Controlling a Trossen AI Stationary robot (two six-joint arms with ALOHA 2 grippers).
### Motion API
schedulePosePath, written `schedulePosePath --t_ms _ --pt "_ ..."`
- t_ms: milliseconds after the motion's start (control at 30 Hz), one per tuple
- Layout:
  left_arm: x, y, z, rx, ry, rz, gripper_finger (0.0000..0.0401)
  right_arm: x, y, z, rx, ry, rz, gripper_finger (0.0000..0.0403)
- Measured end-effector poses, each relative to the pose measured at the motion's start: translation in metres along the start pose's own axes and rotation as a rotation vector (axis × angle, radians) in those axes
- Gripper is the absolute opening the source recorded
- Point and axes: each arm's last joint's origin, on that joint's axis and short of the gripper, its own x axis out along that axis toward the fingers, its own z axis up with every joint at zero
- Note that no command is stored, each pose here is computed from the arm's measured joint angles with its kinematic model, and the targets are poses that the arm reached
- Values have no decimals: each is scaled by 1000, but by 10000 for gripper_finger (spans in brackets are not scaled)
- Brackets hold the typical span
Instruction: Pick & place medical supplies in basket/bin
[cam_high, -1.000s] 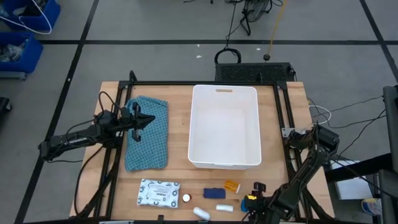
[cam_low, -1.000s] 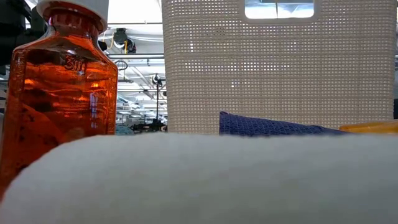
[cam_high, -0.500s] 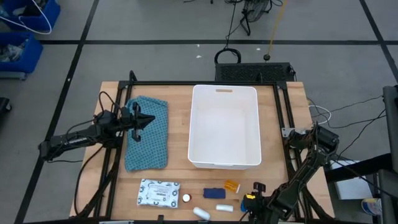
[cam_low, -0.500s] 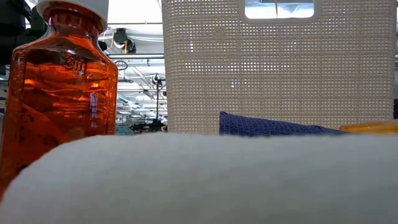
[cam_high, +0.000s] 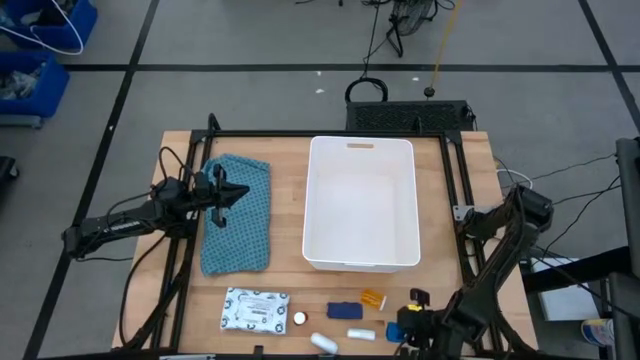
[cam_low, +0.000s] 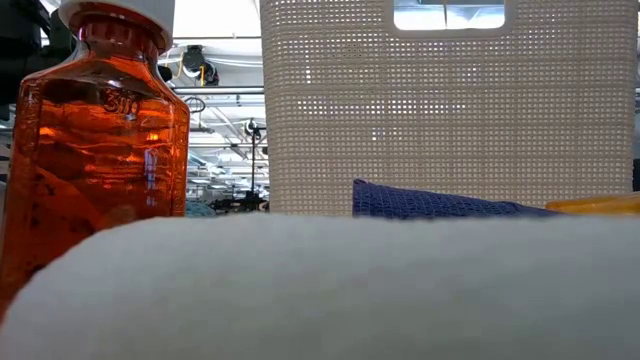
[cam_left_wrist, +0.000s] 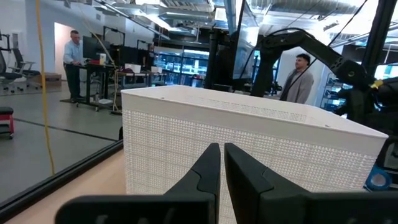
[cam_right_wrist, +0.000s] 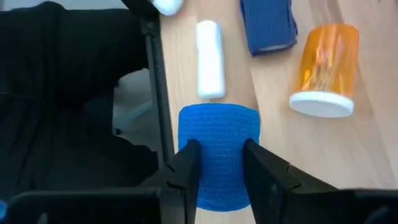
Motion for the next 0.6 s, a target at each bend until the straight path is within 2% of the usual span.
schedulePosePath --t_ms 300,467,600 --pt "0 0 0 0 0 0 26 -36 3 19 -33 -102 155 92" --pt "0 0 0 1 -1 0 26 -64 -3 32 -78 -237 183 91" --pt "0 0 0 2 -1 0 26 -91 -7 44 -143 -401 191 91"
